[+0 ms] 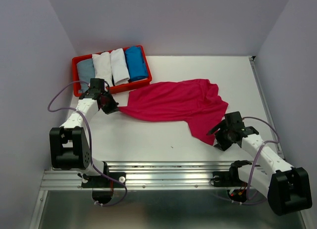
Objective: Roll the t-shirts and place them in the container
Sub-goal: Fold the T-shirt at the center of the board.
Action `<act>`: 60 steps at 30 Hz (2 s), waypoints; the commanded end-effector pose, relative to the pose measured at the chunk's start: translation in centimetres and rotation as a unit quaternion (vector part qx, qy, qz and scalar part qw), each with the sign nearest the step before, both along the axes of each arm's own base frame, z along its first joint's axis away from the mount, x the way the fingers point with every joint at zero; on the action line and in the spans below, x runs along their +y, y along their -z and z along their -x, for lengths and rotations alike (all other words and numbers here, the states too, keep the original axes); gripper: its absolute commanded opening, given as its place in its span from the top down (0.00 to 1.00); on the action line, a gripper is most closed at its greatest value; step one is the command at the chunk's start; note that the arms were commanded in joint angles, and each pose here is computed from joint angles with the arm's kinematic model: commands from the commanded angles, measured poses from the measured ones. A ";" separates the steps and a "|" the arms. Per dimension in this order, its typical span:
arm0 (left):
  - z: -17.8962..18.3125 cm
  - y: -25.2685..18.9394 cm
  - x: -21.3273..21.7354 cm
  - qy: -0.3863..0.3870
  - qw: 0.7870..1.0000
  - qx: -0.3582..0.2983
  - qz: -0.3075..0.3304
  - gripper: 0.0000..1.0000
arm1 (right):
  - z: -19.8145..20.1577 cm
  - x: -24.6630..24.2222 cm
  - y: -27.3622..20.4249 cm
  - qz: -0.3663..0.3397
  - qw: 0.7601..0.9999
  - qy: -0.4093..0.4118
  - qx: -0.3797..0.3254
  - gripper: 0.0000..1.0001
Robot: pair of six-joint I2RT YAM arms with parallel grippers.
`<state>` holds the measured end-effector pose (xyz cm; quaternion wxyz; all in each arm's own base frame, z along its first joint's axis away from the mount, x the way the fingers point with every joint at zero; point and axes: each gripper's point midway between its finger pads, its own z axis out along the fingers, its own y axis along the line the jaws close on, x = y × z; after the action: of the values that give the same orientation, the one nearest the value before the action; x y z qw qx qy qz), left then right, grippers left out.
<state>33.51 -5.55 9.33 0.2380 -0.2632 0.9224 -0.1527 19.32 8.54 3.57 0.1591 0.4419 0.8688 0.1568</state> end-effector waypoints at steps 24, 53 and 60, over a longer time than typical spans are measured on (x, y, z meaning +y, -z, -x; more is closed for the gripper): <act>-0.1 -0.4 0.4 -0.001 1.000 -0.011 -0.006 1.00 | -3.9 -0.4 4.3 0.039 0.997 0.062 -0.023 0.43; -5.4 -22.3 -2.1 0.092 0.967 -0.236 0.022 1.00 | -14.9 -7.1 -30.8 0.252 0.886 0.096 -0.376 0.99; -3.7 -31.0 -3.6 0.115 0.922 -0.365 0.054 1.00 | -12.9 -9.5 -43.1 0.301 0.819 0.125 -0.471 0.99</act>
<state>38.80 -8.43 33.49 0.4506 -0.1379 0.8373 -0.2774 34.19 1.56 40.29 0.6316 0.3581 0.6808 0.0971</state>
